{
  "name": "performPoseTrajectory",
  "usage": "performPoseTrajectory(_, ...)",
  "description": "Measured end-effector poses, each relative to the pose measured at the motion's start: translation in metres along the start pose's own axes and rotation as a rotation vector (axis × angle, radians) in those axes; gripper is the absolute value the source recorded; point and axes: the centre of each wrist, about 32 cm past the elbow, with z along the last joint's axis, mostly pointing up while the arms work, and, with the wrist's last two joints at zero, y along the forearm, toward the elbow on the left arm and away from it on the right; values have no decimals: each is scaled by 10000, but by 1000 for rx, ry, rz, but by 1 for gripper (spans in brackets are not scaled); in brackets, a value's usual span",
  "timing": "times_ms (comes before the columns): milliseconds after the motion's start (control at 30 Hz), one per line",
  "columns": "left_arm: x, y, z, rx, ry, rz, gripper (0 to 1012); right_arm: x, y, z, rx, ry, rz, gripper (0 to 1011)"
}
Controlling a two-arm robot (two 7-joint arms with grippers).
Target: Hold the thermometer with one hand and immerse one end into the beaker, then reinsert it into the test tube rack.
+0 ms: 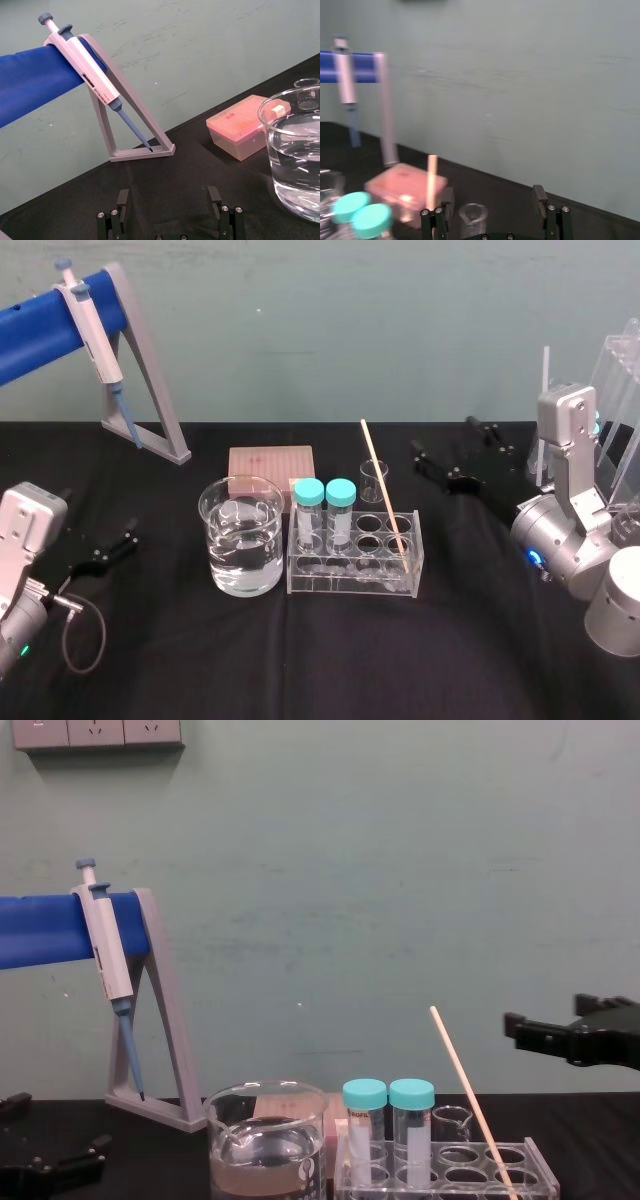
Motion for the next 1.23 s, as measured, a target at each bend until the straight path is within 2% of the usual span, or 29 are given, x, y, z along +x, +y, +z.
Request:
performPoseTrajectory(167,0,0,0,0,0,0,1004,-112,-8,-57,-5,-11,-133,1003)
performPoseTrajectory(267,0,0,0,0,0,0,1004,-168,-14,-127,-20,-10,-184,1003)
performPoseTrajectory(400,0,0,0,0,0,0,1004,-212,-24,-231,-43,-3,-216,1003)
performPoseTrajectory(600,0,0,0,0,0,0,1004,-234,-35,-349,-75,1,-227,1003)
performPoseTrajectory(1233,0,0,0,0,0,0,1004,-232,-32,-333,-71,2,-224,1003)
